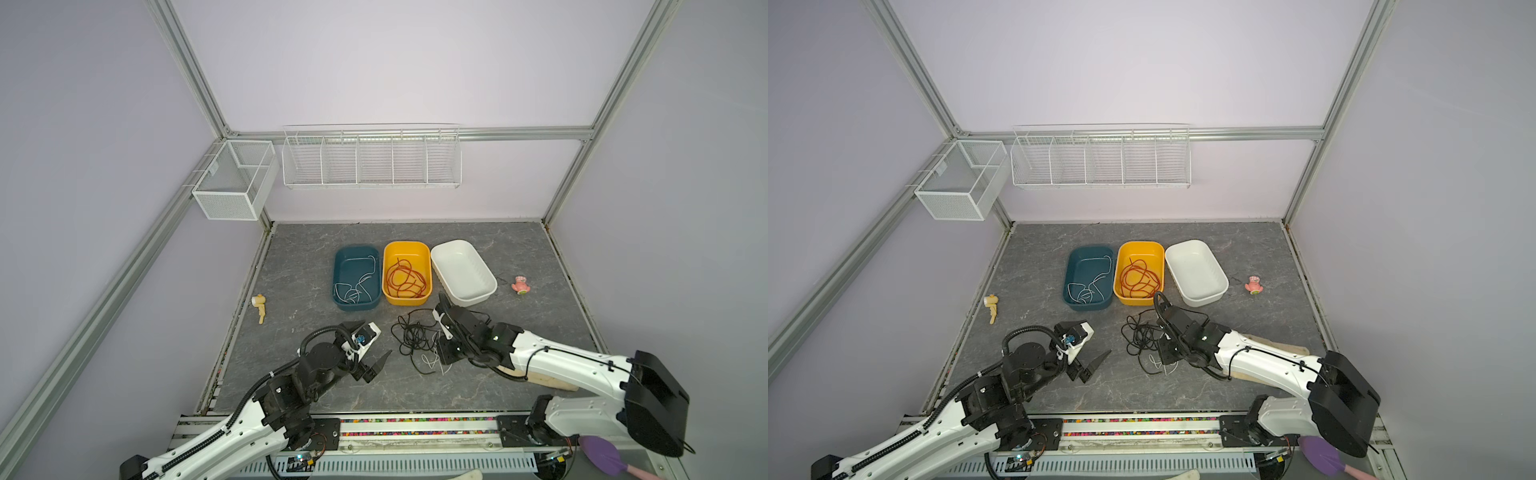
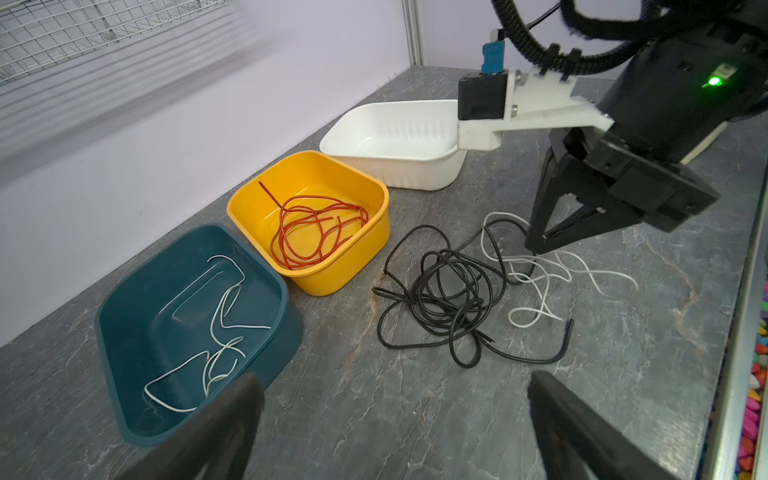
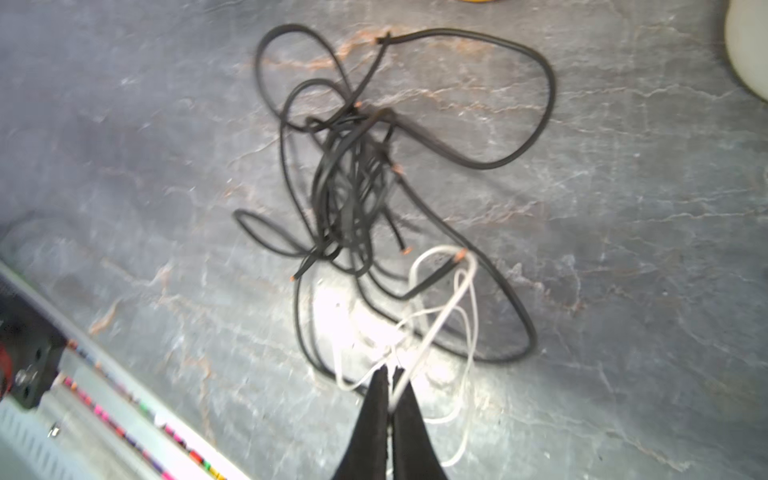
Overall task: Untangle the cables
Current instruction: 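Pull the white cable up out of the bundle with the right gripper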
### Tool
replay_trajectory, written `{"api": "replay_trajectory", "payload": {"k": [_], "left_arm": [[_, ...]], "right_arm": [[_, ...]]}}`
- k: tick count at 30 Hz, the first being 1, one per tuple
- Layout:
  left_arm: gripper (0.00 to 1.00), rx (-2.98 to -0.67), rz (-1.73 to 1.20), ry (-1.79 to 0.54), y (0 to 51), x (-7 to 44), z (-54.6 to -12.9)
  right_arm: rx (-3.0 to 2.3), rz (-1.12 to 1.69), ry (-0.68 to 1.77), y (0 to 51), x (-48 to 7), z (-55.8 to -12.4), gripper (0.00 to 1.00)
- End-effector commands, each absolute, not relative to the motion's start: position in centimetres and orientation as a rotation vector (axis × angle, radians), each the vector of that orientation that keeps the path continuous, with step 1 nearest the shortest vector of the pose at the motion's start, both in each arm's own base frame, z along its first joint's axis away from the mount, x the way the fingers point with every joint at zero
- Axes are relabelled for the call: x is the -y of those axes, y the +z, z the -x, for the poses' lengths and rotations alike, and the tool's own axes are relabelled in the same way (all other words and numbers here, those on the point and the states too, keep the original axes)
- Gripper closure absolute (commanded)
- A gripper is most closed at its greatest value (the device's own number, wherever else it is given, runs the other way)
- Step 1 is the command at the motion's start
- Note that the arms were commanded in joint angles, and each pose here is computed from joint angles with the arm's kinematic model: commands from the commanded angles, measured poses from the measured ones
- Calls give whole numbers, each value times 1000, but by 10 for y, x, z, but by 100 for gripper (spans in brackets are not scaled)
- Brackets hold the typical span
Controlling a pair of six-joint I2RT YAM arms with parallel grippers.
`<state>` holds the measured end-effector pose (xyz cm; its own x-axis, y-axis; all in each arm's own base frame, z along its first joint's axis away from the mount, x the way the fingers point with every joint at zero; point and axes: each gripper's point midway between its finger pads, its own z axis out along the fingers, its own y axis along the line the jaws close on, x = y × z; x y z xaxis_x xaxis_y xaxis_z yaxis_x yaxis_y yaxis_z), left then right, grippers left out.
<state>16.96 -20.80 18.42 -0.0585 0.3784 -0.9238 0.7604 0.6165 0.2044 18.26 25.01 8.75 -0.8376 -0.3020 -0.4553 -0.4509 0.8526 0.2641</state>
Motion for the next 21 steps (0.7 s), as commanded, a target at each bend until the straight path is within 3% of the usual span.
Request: {"api": "replay_trajectory", "payload": {"k": [1,21], "left_arm": [[1,-1649,-943,-402,190,209,-171],[1,-1660,-950,-399,188,210,-171]], "right_arm": [[-2607,669,596,107,-255,-167,93],[-2294,781,889,239,-268,-151,93]]}}
